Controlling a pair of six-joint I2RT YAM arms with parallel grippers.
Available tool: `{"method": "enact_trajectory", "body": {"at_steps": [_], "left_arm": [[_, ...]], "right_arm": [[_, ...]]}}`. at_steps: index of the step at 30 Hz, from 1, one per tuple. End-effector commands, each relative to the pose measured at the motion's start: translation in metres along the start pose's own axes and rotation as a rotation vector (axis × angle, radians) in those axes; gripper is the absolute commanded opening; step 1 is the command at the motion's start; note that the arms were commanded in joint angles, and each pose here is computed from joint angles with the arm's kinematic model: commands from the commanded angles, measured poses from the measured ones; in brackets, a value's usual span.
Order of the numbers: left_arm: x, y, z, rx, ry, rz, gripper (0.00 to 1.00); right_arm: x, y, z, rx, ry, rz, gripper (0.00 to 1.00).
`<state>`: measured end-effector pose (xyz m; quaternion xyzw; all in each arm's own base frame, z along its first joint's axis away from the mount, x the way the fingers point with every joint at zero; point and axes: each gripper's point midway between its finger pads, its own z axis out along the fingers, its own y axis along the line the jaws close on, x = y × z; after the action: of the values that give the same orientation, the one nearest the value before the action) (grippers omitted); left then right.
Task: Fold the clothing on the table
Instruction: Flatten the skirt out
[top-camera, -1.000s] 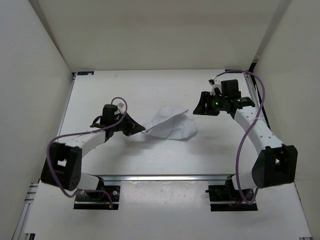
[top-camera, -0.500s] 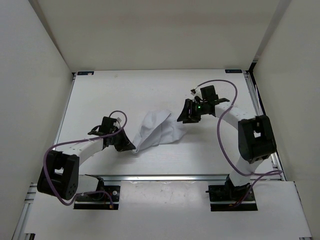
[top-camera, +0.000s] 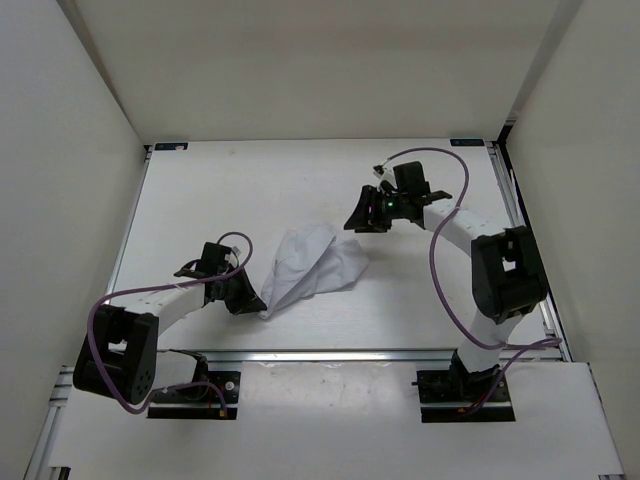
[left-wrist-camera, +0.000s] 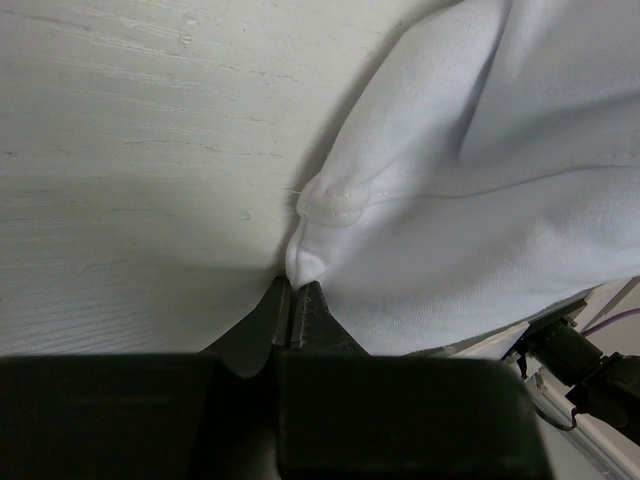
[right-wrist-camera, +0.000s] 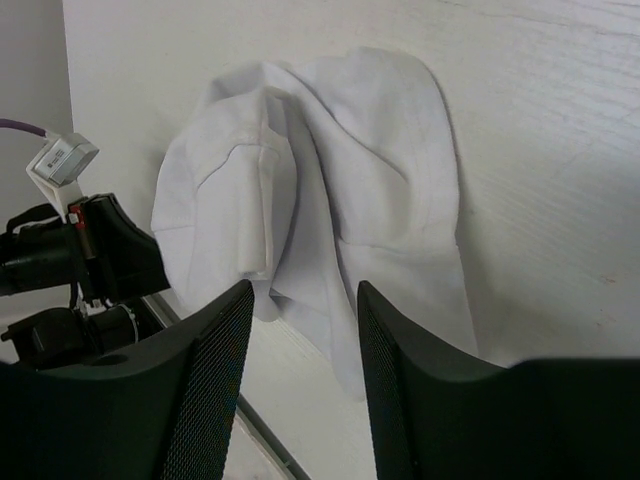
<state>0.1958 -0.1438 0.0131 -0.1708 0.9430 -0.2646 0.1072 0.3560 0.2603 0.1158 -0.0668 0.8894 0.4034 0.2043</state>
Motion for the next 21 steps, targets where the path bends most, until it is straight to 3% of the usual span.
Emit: {"method": "enact_trajectory", "body": {"at_steps": [1,14,19,20,21], "left_arm": [[-0.006,-0.004,-0.004,0.005,-0.025,0.027,0.0],[-0.005,-0.001,-0.003,-0.007,-0.018,0.029,0.0],[-0.006,-0.002,-0.004,0.005,-0.025,0.026,0.0],[-0.006,0.002,-0.003,-0.008,-0.022,0.019,0.0],[-0.009,0.0,-0.004,-0.003,-0.031,0.022,0.0]], "right_arm": [[-0.005,0.015,0.008,-0.051,-0.004,-0.037,0.51],[0.0,0.043,0.044,-0.261,0.105,-0.053,0.45],[0.008,0.056,0.047,-0.335,0.166,-0.031,0.25],[0.009,0.056,0.045,-0.354,0.177,-0.026,0.17],[0.016,0.057,0.045,-0.366,0.207,-0.006,0.02]]}}
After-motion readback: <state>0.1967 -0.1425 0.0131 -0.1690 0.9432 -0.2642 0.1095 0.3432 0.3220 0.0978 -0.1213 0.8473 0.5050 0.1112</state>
